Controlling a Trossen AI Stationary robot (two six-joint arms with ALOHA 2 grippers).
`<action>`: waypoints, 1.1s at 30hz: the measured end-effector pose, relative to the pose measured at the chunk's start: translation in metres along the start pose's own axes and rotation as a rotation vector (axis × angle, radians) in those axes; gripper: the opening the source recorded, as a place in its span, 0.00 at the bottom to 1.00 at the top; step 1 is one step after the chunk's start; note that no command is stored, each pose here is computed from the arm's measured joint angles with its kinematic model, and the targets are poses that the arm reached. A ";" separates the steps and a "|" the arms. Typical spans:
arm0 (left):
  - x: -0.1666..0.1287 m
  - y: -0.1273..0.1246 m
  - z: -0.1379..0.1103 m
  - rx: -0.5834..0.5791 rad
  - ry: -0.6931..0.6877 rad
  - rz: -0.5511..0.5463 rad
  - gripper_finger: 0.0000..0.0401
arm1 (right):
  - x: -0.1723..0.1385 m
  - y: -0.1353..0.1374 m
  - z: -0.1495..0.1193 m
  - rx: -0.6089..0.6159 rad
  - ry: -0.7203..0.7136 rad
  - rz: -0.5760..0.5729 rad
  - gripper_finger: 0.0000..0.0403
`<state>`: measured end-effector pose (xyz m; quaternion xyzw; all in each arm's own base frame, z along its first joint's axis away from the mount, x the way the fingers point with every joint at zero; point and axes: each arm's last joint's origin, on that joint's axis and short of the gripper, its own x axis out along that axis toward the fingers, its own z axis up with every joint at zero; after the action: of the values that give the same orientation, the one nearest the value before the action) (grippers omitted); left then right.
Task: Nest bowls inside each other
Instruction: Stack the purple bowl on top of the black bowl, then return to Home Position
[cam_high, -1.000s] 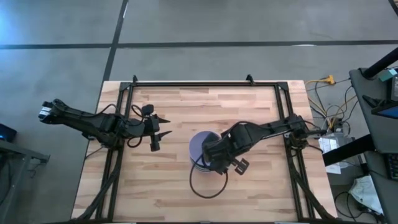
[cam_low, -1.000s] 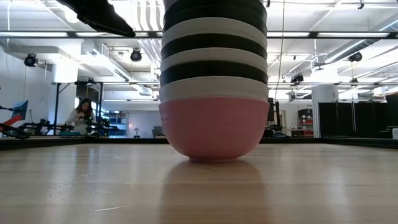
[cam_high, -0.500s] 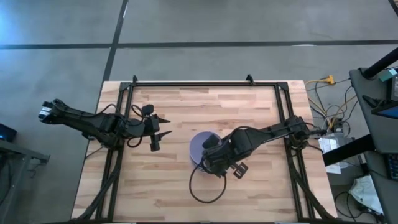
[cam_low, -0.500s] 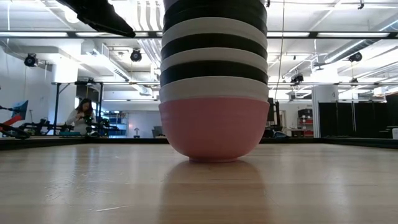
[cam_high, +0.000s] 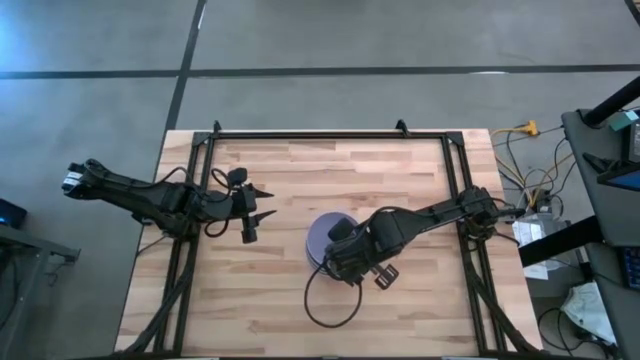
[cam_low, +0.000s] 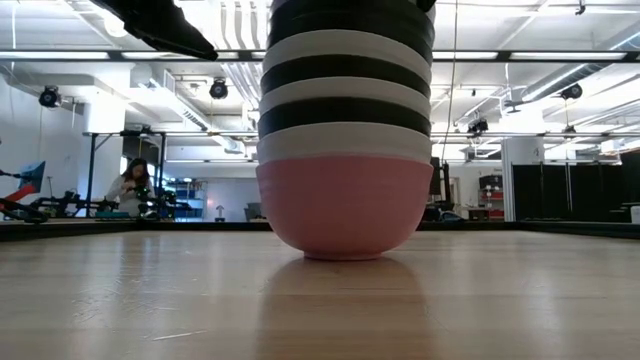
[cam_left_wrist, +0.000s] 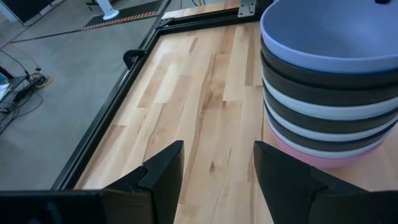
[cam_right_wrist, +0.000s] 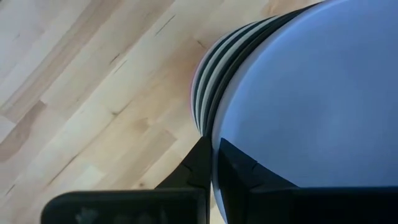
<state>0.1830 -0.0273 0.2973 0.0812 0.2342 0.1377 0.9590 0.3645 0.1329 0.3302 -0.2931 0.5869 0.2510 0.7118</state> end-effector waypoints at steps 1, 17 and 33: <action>0.000 0.000 0.000 0.000 0.000 0.000 0.45 | 0.000 0.000 0.000 0.000 -0.004 0.003 0.03; 0.000 0.000 0.000 -0.002 -0.002 0.000 0.45 | -0.005 -0.007 -0.003 0.054 -0.067 0.057 0.19; 0.000 0.000 0.003 -0.014 -0.023 -0.001 0.45 | -0.050 -0.005 -0.024 0.064 -0.154 -0.059 0.33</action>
<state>0.1842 -0.0276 0.2995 0.0761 0.2223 0.1382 0.9621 0.3418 0.1116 0.3763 -0.2670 0.5291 0.2331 0.7710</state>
